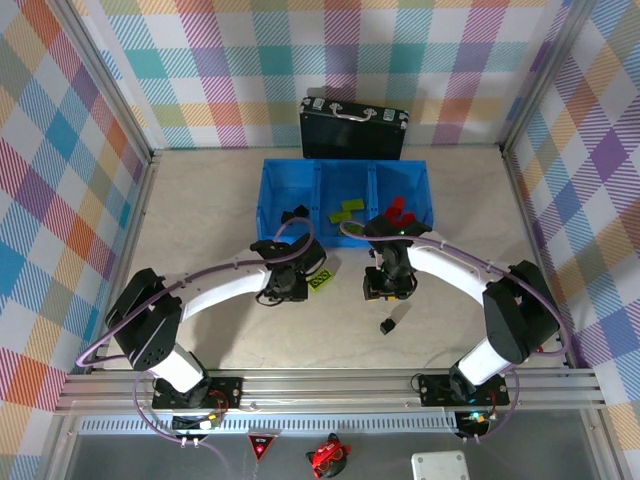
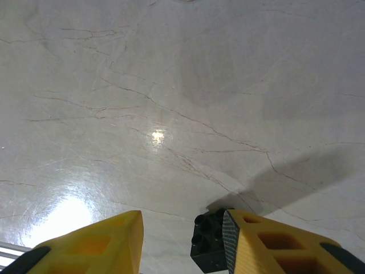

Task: Sort the legos into containers by color
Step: Pick up the lego from the middle-left of the table, then place the lego in the container.

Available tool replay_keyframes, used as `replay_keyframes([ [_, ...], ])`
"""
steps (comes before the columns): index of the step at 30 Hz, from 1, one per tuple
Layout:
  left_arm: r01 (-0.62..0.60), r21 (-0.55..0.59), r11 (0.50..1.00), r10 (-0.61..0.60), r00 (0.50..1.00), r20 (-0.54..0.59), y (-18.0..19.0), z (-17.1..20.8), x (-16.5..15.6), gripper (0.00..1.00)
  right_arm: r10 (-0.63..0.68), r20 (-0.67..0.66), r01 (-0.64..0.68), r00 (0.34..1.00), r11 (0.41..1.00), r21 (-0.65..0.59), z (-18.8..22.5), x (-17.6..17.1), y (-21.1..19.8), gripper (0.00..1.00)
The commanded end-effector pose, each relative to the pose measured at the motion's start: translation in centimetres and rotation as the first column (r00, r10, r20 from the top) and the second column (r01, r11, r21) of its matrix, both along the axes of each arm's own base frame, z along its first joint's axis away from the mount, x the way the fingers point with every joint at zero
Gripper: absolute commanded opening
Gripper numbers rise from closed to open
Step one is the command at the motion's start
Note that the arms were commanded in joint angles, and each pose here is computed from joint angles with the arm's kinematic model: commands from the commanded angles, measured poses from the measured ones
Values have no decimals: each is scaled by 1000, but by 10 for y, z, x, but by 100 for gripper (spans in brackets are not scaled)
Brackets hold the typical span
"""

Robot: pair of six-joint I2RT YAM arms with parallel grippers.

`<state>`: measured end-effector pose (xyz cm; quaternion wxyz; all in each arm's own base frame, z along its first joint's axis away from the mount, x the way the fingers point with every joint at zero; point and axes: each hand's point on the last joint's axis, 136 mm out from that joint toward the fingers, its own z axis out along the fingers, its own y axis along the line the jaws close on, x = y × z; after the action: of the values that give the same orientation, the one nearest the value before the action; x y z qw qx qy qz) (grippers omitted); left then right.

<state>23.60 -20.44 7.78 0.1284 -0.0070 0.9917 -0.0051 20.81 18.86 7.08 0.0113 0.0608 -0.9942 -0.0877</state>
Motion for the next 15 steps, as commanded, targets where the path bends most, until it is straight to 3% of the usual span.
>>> replay_keyframes([
  [1,43,-4,999,-43,999,-3,7,16,9,35,-34,10,34,999,999,-17,9,-7,-7,43],
  [5,46,-33,998,-46,999,5,11,25,30,35,-54,23,55,998,998,-24,13,-8,-11,43],
  [15,37,-61,997,-33,996,80,25,54,90,22,-59,48,61,997,997,-39,28,-10,-19,43],
])
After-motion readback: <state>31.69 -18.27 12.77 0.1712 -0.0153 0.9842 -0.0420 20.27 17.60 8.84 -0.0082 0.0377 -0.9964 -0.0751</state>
